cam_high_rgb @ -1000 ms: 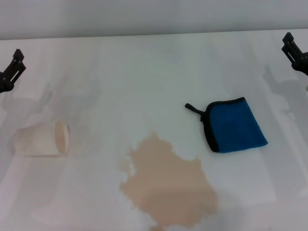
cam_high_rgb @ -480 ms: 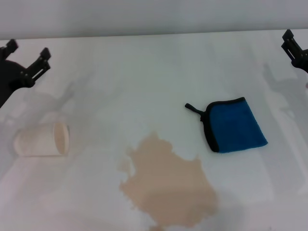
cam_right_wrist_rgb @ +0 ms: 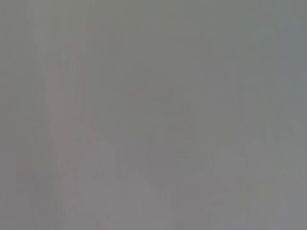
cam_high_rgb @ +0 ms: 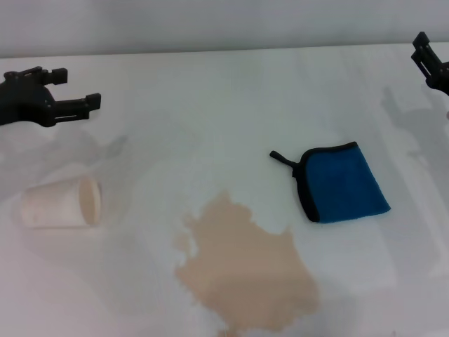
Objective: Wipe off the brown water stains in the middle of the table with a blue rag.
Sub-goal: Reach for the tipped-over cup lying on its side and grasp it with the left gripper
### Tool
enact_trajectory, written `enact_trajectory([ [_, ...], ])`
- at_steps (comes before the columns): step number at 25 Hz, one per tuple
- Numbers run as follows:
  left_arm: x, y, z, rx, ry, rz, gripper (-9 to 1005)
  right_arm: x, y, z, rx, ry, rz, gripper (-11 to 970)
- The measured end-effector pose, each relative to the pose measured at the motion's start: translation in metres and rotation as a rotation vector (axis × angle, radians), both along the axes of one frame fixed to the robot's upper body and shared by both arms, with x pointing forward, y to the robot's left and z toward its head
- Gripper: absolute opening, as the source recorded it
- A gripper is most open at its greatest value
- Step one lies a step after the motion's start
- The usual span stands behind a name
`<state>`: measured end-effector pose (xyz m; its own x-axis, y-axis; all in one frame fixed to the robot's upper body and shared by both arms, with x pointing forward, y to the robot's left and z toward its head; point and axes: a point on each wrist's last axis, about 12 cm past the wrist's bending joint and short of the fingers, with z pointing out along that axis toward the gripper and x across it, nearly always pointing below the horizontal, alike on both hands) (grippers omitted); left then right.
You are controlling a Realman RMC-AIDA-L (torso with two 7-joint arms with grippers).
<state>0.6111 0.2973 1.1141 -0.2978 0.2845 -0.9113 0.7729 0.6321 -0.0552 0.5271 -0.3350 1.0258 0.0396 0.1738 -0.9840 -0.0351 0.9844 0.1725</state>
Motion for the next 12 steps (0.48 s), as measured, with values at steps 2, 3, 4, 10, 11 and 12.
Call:
enact_trajectory([
  [2,0.003,0.003,0.016,0.043,0.033,-0.069,886,0.001,0.0,0.001,-0.002,-0.003,0.0,849],
  [3,0.003,0.004,0.022,0.062,0.029,-0.104,886,0.001,0.0,0.001,-0.002,-0.003,0.0,849],
  [4,0.003,0.004,0.028,0.078,0.021,-0.133,885,0.002,-0.001,0.001,-0.004,-0.004,-0.001,849],
  [10,-0.004,0.014,0.059,0.246,0.164,-0.22,884,0.006,-0.002,0.001,-0.012,0.011,-0.007,849],
  [11,-0.005,0.016,0.062,0.273,0.18,-0.222,884,0.007,-0.002,0.002,-0.013,0.011,-0.006,849],
  [12,-0.007,0.017,0.064,0.298,0.186,-0.235,884,0.008,-0.002,0.002,-0.014,0.011,-0.006,849],
])
